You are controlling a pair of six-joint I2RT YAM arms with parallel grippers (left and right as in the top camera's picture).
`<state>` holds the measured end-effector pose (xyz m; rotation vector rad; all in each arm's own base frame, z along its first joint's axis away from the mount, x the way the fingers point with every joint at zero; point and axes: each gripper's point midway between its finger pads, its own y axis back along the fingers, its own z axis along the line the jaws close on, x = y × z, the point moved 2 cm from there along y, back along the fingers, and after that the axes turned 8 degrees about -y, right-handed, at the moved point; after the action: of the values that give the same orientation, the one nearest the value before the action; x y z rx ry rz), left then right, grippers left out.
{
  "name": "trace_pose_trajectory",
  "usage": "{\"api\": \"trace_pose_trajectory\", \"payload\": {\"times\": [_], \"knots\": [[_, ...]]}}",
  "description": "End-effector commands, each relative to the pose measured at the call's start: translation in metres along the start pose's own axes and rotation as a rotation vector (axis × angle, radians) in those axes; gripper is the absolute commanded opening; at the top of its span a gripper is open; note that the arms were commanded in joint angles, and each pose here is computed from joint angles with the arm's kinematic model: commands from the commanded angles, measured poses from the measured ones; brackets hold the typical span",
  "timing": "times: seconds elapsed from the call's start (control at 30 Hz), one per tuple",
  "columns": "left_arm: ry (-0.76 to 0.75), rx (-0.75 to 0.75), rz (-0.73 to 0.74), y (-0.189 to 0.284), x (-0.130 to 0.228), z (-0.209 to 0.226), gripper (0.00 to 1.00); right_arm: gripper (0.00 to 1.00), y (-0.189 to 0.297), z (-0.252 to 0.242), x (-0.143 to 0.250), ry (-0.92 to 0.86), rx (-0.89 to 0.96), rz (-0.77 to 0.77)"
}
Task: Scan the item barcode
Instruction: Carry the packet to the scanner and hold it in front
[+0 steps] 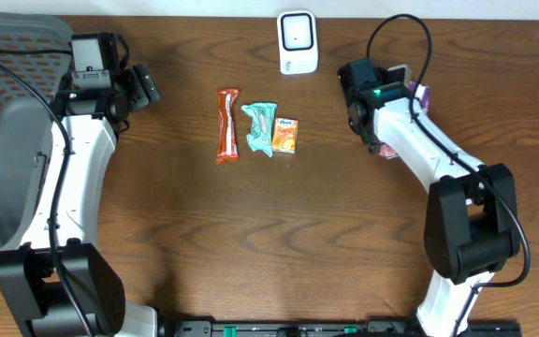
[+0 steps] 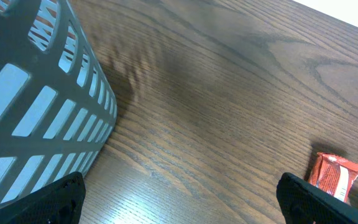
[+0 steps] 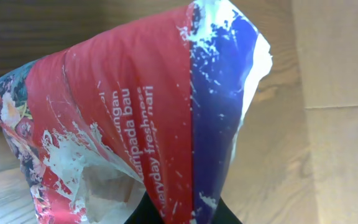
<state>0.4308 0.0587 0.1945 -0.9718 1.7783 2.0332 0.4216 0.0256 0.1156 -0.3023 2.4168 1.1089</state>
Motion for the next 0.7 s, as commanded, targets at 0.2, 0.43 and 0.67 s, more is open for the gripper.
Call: {"api": "trace_pose_trajectory", "payload": {"times": [0.2,0.43,0.67], "knots": [[0.012,-0.012,0.001,-0.001,-0.001,0.003,0.98,0.22,0.025,0.051,0.015,0.044,-0.136,-0.041],[0.012,-0.012,0.001,-0.001,-0.001,0.003,0.98,0.35,0.055,0.091,0.018,0.038,-0.274,-0.083],[0.012,-0.012,0.001,-0.001,-0.001,0.003,0.98,0.70,0.096,0.143,0.017,0.025,-0.519,-0.123]]}}
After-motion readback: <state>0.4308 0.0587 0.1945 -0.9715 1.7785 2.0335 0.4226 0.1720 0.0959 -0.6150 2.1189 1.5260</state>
